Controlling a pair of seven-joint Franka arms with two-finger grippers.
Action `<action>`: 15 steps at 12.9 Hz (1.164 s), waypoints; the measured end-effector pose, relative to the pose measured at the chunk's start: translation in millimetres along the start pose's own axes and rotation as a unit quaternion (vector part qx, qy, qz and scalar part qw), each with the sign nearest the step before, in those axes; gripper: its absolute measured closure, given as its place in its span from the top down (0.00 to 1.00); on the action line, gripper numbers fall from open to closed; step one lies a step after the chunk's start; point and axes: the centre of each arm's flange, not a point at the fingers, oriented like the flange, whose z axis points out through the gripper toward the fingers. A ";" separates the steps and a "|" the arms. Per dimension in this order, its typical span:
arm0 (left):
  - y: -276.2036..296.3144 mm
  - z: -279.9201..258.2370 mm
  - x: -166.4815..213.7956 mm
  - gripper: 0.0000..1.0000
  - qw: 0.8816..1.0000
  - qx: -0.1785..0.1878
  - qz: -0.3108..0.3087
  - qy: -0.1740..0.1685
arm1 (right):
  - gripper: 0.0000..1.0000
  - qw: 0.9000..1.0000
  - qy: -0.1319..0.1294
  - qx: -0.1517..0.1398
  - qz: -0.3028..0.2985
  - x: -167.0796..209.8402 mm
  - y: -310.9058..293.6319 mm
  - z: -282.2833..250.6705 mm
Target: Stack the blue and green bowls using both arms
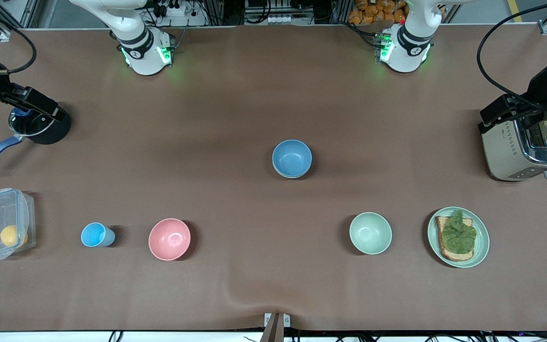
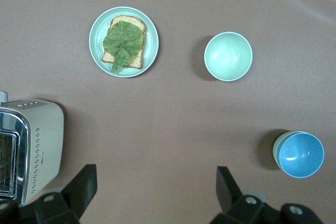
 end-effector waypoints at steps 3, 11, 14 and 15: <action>-1.6 0.3 -0.1 1.00 1.000 0.020 0.024 0.002 | 1.00 1.000 0.000 0.000 -0.007 1.7 0.2 1.6; 1.3 0.6 -0.8 1.00 0.999 0.020 0.029 0.001 | 1.00 1.000 0.006 0.001 -0.019 -1.4 -8.4 -3.9; 1.9 0.9 -0.9 1.00 0.999 0.017 0.029 0.000 | 1.00 1.000 0.008 0.002 -0.019 -1.5 -8.7 -6.3; 1.9 1.0 -0.9 1.00 0.999 0.017 0.029 0.000 | 1.00 1.000 0.008 0.002 -0.019 -1.6 -8.7 -6.4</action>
